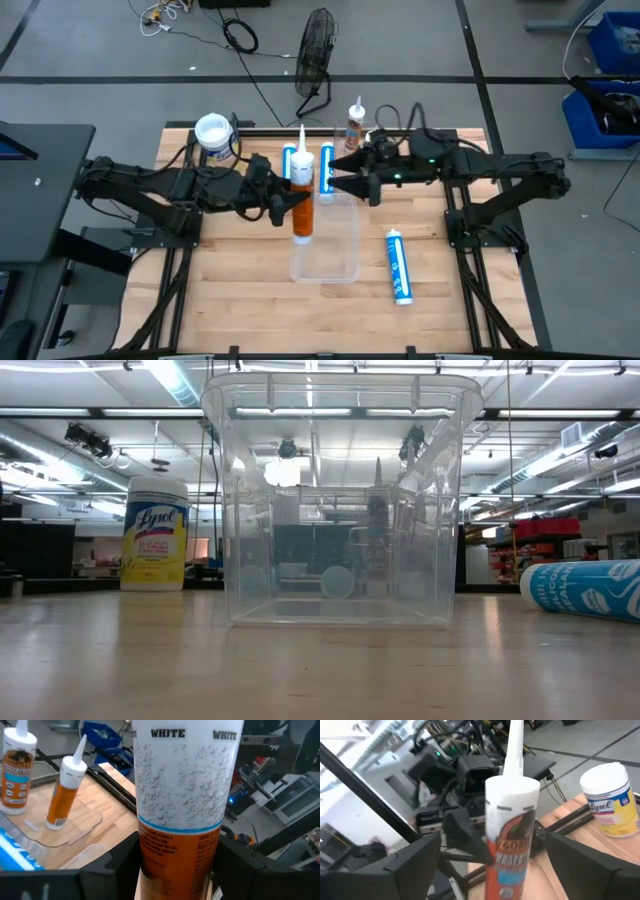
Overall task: Sort silicone sealant tubes
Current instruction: Put the orange sealant into the top transparent bin
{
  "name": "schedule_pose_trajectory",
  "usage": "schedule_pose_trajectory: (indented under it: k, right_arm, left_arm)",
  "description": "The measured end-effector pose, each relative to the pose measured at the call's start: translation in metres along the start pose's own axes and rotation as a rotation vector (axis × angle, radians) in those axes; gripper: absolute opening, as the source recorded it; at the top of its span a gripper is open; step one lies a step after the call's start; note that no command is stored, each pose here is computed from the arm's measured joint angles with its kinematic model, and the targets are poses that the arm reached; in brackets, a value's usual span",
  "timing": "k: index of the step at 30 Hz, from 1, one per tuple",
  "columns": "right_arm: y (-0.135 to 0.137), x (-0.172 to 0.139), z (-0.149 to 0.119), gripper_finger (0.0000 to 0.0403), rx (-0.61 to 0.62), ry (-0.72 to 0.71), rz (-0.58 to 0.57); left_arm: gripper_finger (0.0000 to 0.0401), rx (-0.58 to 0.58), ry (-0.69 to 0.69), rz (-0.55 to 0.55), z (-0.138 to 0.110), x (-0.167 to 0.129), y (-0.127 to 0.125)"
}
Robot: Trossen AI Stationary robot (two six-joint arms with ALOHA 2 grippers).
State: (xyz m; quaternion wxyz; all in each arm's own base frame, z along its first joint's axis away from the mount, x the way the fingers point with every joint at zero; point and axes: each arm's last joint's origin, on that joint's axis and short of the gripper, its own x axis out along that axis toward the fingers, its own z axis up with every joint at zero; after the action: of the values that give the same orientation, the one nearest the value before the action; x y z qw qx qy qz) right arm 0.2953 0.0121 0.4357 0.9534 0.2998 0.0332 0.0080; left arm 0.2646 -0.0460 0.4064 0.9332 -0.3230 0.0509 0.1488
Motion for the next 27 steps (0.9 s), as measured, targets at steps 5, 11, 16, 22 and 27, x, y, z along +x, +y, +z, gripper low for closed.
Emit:
schedule_pose_trajectory:
  k: [5, 11, 16, 22, 27]
  right_arm:
    - [0.0, 0.023, 0.004, 0.0366, -0.003, 0.024, 0.022]
    - [-0.002, 0.042, 0.003, 0.0366, -0.027, 0.05, 0.006]
    - [-0.007, 0.044, 0.007, 0.0366, -0.029, 0.042, -0.007]
    - [-0.012, 0.047, 0.01, 0.0366, -0.016, 0.03, -0.018]
    - [-0.015, 0.053, 0.005, 0.0356, -0.011, 0.05, -0.015]
  left_arm:
    - [0.0211, 0.002, 0.009, -0.005, -0.003, 0.004, -0.001]
    - [0.0211, 0.008, 0.016, -0.017, -0.004, 0.004, -0.003]
    - [0.0211, 0.013, 0.022, -0.03, -0.004, 0.004, -0.003]
    - [0.0211, 0.021, 0.029, -0.044, -0.004, 0.004, -0.004]
    - [0.0211, 0.035, 0.033, -0.049, -0.003, 0.005, -0.003]
